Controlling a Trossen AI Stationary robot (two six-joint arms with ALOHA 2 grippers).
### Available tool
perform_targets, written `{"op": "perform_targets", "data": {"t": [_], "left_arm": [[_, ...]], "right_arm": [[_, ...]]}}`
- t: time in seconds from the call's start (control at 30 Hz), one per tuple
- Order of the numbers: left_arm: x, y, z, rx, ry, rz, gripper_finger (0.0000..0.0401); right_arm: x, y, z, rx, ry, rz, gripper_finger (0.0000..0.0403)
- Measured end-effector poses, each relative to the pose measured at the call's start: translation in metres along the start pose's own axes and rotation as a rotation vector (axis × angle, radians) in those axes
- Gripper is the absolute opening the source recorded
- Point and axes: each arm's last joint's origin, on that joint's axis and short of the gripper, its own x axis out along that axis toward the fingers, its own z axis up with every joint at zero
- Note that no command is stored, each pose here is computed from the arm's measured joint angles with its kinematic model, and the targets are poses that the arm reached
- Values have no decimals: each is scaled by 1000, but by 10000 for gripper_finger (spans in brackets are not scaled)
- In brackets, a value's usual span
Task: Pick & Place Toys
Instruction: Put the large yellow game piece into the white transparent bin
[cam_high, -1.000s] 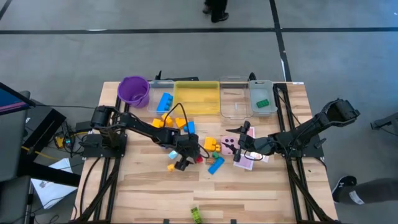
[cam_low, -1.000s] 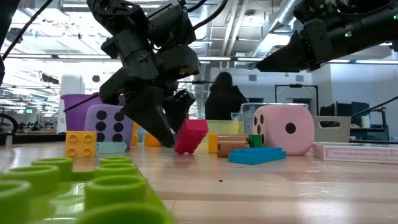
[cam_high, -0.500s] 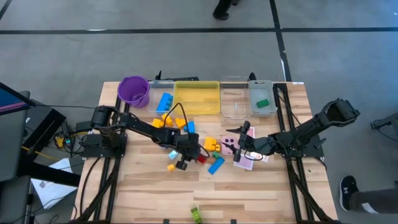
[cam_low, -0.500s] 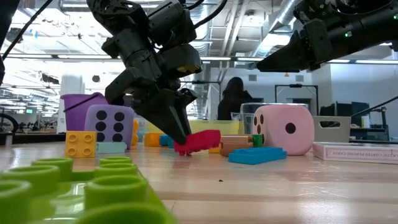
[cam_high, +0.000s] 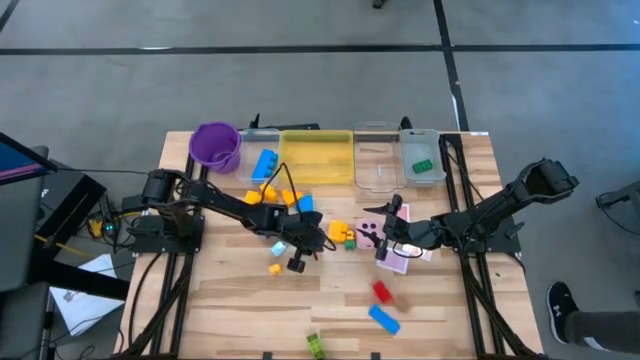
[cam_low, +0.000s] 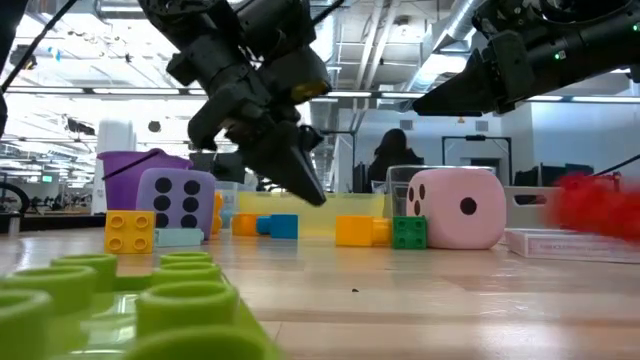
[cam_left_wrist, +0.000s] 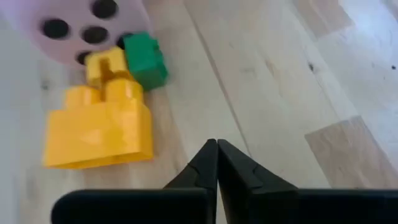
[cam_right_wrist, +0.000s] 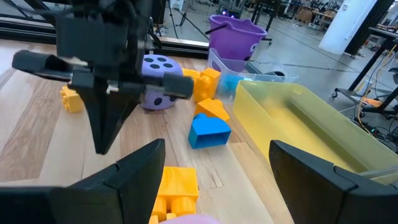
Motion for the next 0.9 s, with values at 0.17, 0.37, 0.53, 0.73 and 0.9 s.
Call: {"op": "perform_targets", "data": {"t": [0.17, 0.37, 0.53, 0.73, 0.9], "left_arm": [[-18, 4, 9, -2, -27, 88, 1], [-47, 5, 19, -3, -63, 126, 2], [-72, 6, 30, -1, -145, 146, 1], [-90, 7, 37, -42, -207, 156, 21], [-85, 8, 34, -159, -195, 145, 71]], "right_arm": [[0, 0, 0, 10, 4, -1, 282], [0, 0, -2, 30, 14, 0, 282], [0, 0, -2, 31, 13, 0, 282], [0, 0, -2, 38, 13, 1, 282], [0, 0, -2, 38, 13, 2, 282]]}}
